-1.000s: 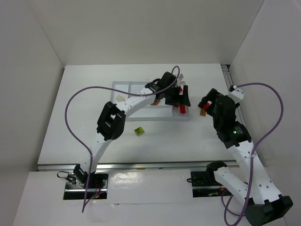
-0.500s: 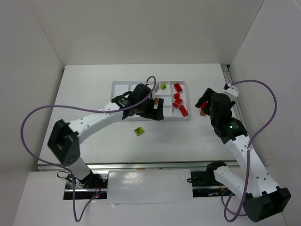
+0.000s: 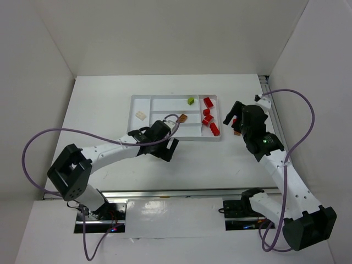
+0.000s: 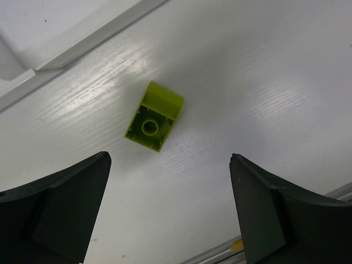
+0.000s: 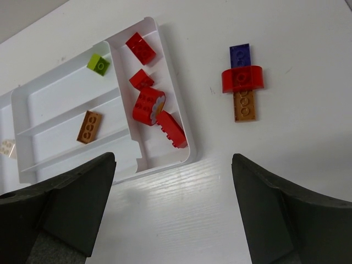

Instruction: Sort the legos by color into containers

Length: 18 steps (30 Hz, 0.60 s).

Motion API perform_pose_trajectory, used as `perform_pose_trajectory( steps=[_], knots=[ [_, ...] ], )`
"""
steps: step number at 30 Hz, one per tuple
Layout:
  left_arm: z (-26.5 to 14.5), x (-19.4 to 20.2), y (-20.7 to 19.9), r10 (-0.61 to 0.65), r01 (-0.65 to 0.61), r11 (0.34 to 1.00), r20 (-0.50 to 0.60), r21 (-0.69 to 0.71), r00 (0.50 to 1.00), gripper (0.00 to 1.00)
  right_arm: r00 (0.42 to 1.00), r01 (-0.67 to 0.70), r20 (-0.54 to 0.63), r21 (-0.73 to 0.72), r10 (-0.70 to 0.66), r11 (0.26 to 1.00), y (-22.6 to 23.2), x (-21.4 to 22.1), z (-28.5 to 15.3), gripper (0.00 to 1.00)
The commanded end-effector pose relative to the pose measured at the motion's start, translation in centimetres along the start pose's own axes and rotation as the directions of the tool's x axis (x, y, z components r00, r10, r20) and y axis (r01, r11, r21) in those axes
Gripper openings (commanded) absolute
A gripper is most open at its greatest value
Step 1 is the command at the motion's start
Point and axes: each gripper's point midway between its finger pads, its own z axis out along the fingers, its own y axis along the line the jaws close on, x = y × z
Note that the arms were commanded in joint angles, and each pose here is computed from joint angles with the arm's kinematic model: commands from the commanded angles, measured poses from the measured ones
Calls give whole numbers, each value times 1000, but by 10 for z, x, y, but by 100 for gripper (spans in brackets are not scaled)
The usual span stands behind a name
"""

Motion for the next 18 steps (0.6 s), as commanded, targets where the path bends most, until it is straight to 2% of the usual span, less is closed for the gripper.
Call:
perform_pose_trajectory(
  steps=[1,4,8,10,14,18],
  knots=[
    [10,-9,6,28,-27,999,26,-38,999,100,997,-21,75,-63,26,998,18,-27,-6,93],
    [22,-5,17,12,-13,997,-6,-74,1000,98,996,-34,84,-70,40,997,19,-30,-9,93],
    [32,-6,15,26,-27,999,-31,-41,999,97,996,-30,78,-53,34,998,13,-26,-10,93],
    [33,-9,13,25,-25,999,-19,-27,1000,96,996,-24,85,-57,28,998,13,-28,-12,93],
    [39,-10,5,15,-15,1000,-19,13,1000,87,997,-18,75,-39,20,999,8,-21,-9,93],
    [43,-9,-6,14,-13,997,-6,74,1000,87,997,-18,75,-39,20,999,7,-19,-10,93]
  ],
)
